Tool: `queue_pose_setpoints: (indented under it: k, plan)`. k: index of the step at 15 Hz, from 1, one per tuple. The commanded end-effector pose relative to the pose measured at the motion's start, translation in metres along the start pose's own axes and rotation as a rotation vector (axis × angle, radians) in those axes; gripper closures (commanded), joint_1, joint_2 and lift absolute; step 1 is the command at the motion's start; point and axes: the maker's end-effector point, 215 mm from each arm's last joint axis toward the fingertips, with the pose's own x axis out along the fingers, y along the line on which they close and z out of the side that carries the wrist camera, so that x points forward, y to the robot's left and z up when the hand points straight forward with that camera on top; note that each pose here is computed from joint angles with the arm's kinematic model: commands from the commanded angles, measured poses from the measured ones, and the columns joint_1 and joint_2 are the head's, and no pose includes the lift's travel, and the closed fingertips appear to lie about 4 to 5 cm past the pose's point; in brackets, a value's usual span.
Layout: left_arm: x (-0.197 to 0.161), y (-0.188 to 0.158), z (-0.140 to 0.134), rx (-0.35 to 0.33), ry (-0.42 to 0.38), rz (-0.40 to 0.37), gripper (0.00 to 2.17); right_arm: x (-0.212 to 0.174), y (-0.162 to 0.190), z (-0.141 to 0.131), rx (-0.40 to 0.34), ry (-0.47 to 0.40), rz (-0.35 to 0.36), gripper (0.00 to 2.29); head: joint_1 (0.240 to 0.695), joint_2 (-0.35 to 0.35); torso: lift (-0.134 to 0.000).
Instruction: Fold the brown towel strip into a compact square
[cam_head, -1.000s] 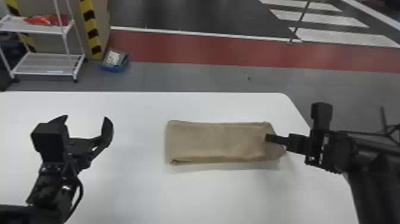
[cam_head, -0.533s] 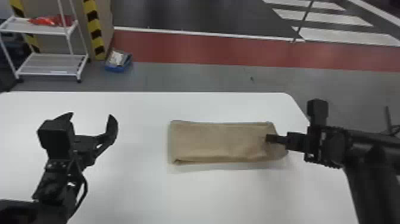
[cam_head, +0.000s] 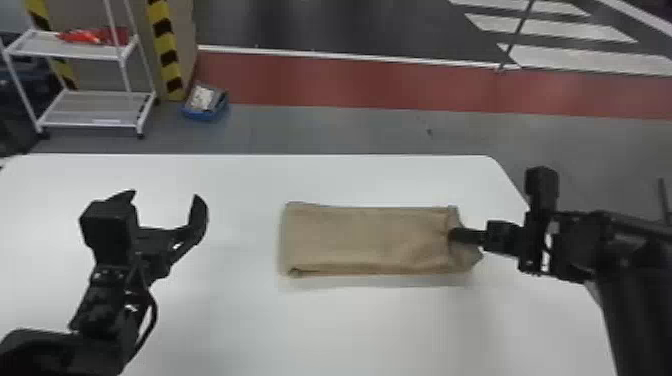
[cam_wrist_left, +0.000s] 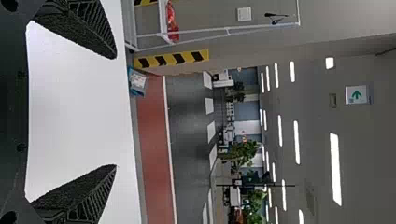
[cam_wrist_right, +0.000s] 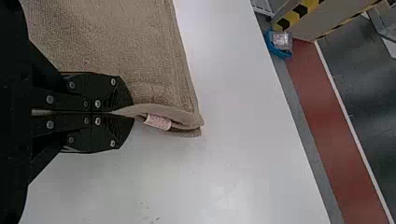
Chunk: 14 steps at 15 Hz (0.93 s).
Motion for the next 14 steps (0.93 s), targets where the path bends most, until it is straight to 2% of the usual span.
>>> queue_pose_setpoints:
  k: [1,4,5,6,8,9,10,11,12,14]
  plan:
    - [0.0,-0.004,0.001,-0.002,-0.001,-0.009,0.04,-0.013,0.026,0.003,-0.009,-0.001,0.051,1.24,0.695,-0.143,-0.109]
    - [0.0,-0.02,-0.002,-0.02,0.006,-0.061,0.05,-0.032,0.069,0.013,-0.025,-0.018,0.136,1.24,0.695,-0.13,-0.109]
    - [0.0,-0.026,-0.006,-0.028,0.013,-0.083,0.24,-0.037,0.084,0.018,-0.031,-0.025,0.168,1.24,0.695,-0.126,-0.109]
    - [-0.002,-0.034,-0.01,-0.033,0.02,-0.099,0.31,-0.046,0.102,0.03,-0.042,-0.048,0.204,1.24,0.695,-0.122,-0.109]
    - [-0.004,-0.041,-0.011,-0.041,0.023,-0.119,0.31,-0.064,0.139,0.05,-0.074,-0.05,0.256,1.24,0.695,-0.109,-0.109]
    - [-0.005,-0.047,-0.011,-0.052,0.025,-0.139,0.43,-0.071,0.157,0.061,-0.103,-0.047,0.267,1.24,0.695,-0.103,-0.109]
    - [-0.004,-0.054,-0.026,-0.077,0.086,-0.163,0.86,-0.075,0.176,0.067,-0.133,-0.036,0.284,1.24,0.695,-0.092,-0.109]
    - [-0.004,-0.057,-0.052,-0.109,0.193,-0.176,1.29,-0.076,0.193,0.076,-0.167,-0.038,0.29,1.24,0.695,-0.086,-0.109]
    - [-0.005,-0.065,-0.055,-0.136,0.216,-0.203,1.58,-0.075,0.207,0.083,-0.197,-0.042,0.291,1.24,0.695,-0.078,-0.109]
    - [-0.01,-0.088,-0.046,-0.146,0.196,-0.284,1.62,-0.064,0.233,0.08,-0.196,-0.016,0.327,1.24,0.695,-0.062,-0.109]
